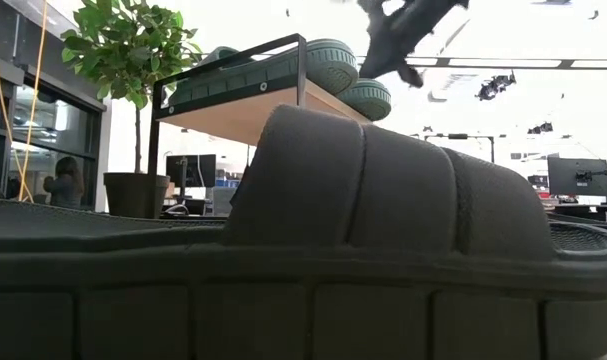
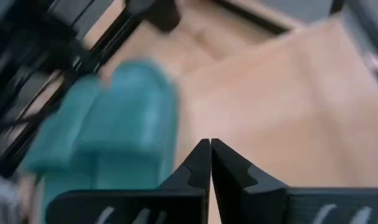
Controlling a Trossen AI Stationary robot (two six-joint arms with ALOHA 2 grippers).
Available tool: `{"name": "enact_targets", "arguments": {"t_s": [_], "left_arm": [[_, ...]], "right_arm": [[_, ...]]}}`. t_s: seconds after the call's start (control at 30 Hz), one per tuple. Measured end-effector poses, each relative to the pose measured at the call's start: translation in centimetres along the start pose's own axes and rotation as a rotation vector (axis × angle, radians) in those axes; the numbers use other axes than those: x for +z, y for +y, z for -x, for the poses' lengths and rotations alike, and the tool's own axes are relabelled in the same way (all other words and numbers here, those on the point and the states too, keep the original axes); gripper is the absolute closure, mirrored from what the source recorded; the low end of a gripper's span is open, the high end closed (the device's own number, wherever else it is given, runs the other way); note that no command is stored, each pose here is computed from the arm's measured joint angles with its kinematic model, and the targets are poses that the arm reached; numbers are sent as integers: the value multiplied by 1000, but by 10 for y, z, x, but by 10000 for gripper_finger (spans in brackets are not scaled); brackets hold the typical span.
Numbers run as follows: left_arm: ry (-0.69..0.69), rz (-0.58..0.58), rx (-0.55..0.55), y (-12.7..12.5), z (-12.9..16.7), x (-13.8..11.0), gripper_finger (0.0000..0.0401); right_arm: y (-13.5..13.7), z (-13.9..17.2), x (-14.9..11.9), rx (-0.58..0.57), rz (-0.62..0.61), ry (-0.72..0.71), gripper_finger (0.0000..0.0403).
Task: Pick and place slides into the shelf
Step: Put the right black slide on the shelf
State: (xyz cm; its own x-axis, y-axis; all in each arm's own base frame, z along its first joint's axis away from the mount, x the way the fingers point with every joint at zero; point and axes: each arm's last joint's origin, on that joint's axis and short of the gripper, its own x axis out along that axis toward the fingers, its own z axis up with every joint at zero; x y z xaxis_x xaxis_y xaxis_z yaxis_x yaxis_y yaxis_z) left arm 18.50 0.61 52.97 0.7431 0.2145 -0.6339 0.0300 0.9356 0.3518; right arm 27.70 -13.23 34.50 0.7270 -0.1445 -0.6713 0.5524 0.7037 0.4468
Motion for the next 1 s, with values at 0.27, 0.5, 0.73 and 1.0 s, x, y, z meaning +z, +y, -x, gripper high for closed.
{"name": "enact_targets", "arguments": {"t_s": [0.27,0.5,0.73,1.0], "left_arm": [[-3,-43,-11,0,0,0,400],[-6,-74,-17,-1,0,0,400],[-6,-76,-17,-1,0,0,400],[-14,-71,-40,-1,0,0,400]], "right_arm": [[27,77,-49,60,17,161,340],[52,101,-80,90,-27,216,297],[74,96,-107,25,8,303,289],[98,100,-135,-48,-53,241,289]]}}
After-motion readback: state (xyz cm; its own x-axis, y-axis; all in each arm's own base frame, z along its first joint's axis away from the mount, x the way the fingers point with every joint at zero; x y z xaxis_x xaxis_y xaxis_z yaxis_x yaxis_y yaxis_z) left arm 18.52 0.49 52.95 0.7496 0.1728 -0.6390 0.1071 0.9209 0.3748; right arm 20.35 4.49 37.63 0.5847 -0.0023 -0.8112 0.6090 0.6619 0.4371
